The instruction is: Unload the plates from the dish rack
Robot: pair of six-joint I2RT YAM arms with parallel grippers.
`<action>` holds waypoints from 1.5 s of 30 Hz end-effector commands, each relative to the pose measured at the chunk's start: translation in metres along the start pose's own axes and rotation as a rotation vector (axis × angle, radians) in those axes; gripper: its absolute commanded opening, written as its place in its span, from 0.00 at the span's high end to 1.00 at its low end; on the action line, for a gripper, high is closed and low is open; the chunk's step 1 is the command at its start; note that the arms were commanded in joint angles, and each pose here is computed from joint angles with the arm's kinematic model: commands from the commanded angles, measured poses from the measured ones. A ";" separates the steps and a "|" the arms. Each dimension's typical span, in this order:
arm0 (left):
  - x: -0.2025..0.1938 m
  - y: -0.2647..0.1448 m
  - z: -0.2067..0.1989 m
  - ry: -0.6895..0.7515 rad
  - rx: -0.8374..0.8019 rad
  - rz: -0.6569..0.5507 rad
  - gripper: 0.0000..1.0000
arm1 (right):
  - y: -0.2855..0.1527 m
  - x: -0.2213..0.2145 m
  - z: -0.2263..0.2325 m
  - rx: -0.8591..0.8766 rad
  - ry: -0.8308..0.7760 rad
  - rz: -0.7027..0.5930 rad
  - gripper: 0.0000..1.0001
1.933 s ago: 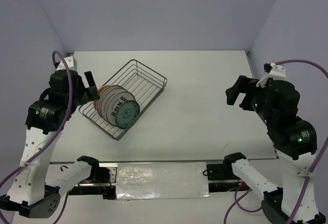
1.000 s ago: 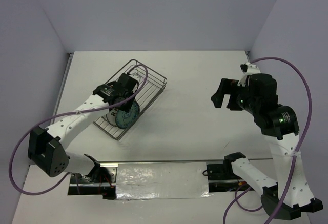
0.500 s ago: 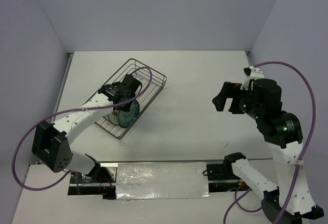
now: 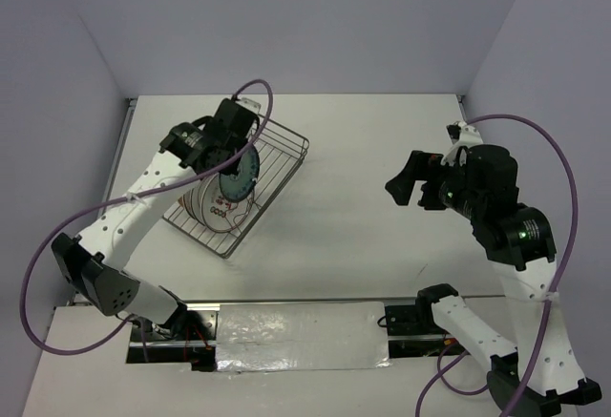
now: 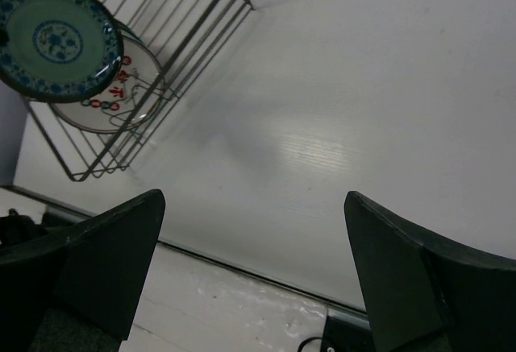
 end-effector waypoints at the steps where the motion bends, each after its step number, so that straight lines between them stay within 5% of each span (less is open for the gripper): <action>1: 0.028 -0.048 0.022 -0.091 0.004 -0.135 1.00 | 0.011 0.011 0.026 0.232 0.020 -0.027 0.00; 5: 0.052 -0.086 0.025 -0.206 -0.150 -0.296 1.00 | 0.021 0.018 0.049 0.449 0.086 -0.032 0.00; 10: 0.073 -0.110 -0.013 -0.348 -0.594 -0.488 1.00 | 0.038 0.035 0.073 0.579 0.063 -0.064 0.00; 18: 0.084 -0.110 -0.054 -0.435 -0.982 -0.577 1.00 | 0.098 0.025 0.085 0.433 0.011 0.006 0.03; 20: 0.087 -0.110 -0.057 -0.438 -1.017 -0.585 1.00 | 0.104 0.020 0.085 0.446 0.016 0.020 0.14; 22: 0.087 -0.103 -0.062 -0.437 -1.033 -0.565 0.99 | 0.105 0.018 0.089 0.496 0.012 0.025 0.44; 24: 0.086 -0.095 -0.064 -0.440 -1.014 -0.545 0.94 | 0.104 0.018 0.088 0.496 0.015 0.010 0.86; 26: 0.083 -0.085 -0.063 -0.463 -0.941 -0.509 0.64 | 0.103 0.020 0.086 0.480 0.017 -0.010 0.98; 27: 0.083 -0.081 -0.060 -0.471 -0.893 -0.500 0.19 | 0.106 0.021 0.081 0.432 0.023 -0.021 1.00; 28: 0.073 -0.067 -0.053 -0.507 -0.744 -0.415 0.01 | 0.110 0.022 0.074 0.386 0.039 -0.029 1.00; 32: 0.057 -0.052 -0.016 -0.535 -0.335 -0.249 0.00 | 0.137 0.022 0.019 0.056 0.200 -0.068 1.00; 36: 0.043 -0.052 0.003 -0.393 -0.184 -0.214 0.01 | 0.176 0.017 -0.048 -0.136 0.386 -0.123 1.00; 45: 0.011 -0.046 0.007 -0.102 -0.178 -0.094 0.01 | 0.273 0.007 -0.112 -0.154 0.450 0.021 1.00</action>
Point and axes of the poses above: each gripper's point midway between its finger pads, its own y axis out along the fingers, its own z axis along the line the jaws close on, x = y × z, the point moved 8 cm from there along -y, back along the fingers, and after that the axes turned 9 degrees about y, right-handed, at the moved point
